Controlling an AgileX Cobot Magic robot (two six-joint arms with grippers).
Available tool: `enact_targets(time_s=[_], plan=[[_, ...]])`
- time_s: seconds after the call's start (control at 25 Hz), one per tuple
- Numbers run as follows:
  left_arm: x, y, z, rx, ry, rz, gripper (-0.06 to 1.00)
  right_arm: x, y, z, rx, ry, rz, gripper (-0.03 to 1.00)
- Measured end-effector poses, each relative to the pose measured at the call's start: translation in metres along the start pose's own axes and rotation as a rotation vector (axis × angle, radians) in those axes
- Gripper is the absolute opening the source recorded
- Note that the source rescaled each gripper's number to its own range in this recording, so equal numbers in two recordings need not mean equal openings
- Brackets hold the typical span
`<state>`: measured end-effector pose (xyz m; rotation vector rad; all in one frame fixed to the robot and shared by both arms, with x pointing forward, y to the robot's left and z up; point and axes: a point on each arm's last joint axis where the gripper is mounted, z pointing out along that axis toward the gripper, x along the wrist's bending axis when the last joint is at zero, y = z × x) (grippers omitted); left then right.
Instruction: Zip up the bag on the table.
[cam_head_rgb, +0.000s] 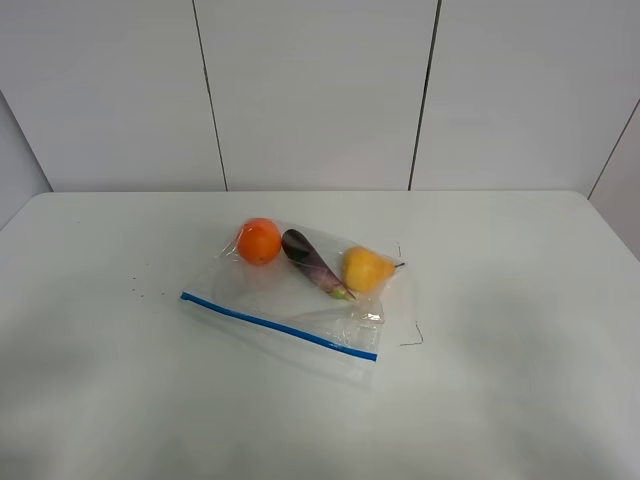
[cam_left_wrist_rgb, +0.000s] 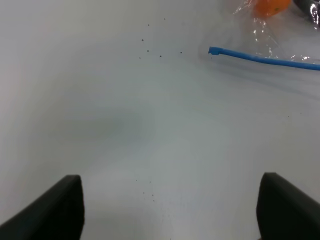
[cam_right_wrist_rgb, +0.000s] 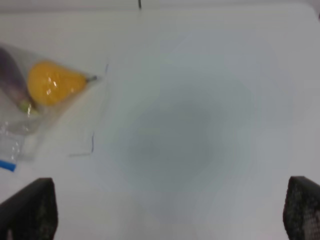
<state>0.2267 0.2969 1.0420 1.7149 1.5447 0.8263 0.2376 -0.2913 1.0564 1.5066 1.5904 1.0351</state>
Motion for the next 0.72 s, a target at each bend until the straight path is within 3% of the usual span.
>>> enact_targets(time_s=[0.72], plan=[[0.0000, 0.0000, 0.0000, 0.000, 0.000, 0.000, 1.00, 0.0003, -0.0015, -0.0030, -0.021, 0.001, -0.002, 1.00]])
